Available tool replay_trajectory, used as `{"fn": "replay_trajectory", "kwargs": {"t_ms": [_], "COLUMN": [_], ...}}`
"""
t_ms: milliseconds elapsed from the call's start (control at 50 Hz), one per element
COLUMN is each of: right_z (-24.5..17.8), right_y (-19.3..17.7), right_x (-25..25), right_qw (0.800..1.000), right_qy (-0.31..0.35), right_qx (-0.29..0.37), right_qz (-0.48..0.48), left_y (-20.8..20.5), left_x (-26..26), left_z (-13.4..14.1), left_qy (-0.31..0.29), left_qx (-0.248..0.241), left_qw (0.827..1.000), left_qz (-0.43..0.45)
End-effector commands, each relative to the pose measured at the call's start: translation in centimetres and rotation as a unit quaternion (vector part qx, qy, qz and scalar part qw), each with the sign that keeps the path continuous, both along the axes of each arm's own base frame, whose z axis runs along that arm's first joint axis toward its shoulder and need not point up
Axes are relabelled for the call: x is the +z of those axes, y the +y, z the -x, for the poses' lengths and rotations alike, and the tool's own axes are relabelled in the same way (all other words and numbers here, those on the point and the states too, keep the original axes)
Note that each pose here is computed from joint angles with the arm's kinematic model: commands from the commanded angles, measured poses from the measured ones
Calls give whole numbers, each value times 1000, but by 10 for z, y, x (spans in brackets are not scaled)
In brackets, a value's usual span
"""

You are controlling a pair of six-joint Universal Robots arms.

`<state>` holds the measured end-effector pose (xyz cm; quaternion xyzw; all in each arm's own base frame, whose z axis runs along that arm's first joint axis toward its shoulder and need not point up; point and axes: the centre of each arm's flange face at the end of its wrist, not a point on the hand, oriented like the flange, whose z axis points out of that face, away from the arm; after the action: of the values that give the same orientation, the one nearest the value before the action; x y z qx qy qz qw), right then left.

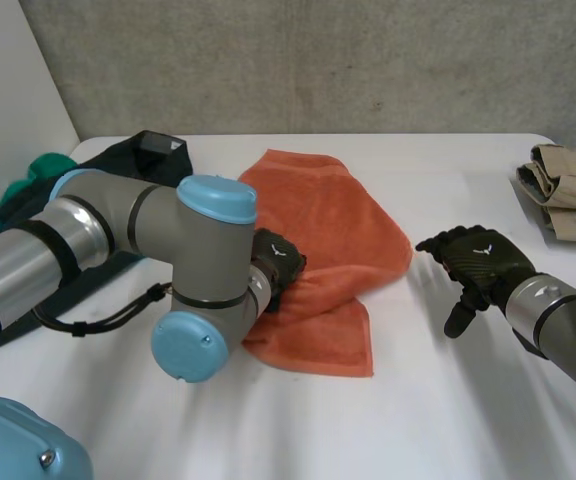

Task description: Fold the laundry.

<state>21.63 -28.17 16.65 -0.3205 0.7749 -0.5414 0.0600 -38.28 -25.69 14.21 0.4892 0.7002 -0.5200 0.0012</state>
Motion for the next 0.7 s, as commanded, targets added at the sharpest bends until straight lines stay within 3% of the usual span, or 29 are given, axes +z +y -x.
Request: {"fn": "replay_trajectory", "kwargs": {"t_ms": [20,180,340,520,700], "right_z": [-4,-22,-73,-122,-132], "right_y": [-6,-35,-58,-61,-58], "right_x": [9,13,-16,-48,-38], "right_qw": [1000,999,991,976,954], "right_qy": [-4,-29,-129,-203,-282], "right_qx": [4,26,39,66,50], "right_qz": [18,35,-18,-48,-84], "left_y": [0,16,39,59,66], "left_x": [34,106,174,217,242], "left_z": [3,-11,-29,-39,-49], "left_qy": [30,79,133,196,251], "left_qx": [0,0,-1,-1,6], "left_qw": [998,992,979,965,947], "left_qz": [47,100,154,175,199]}}
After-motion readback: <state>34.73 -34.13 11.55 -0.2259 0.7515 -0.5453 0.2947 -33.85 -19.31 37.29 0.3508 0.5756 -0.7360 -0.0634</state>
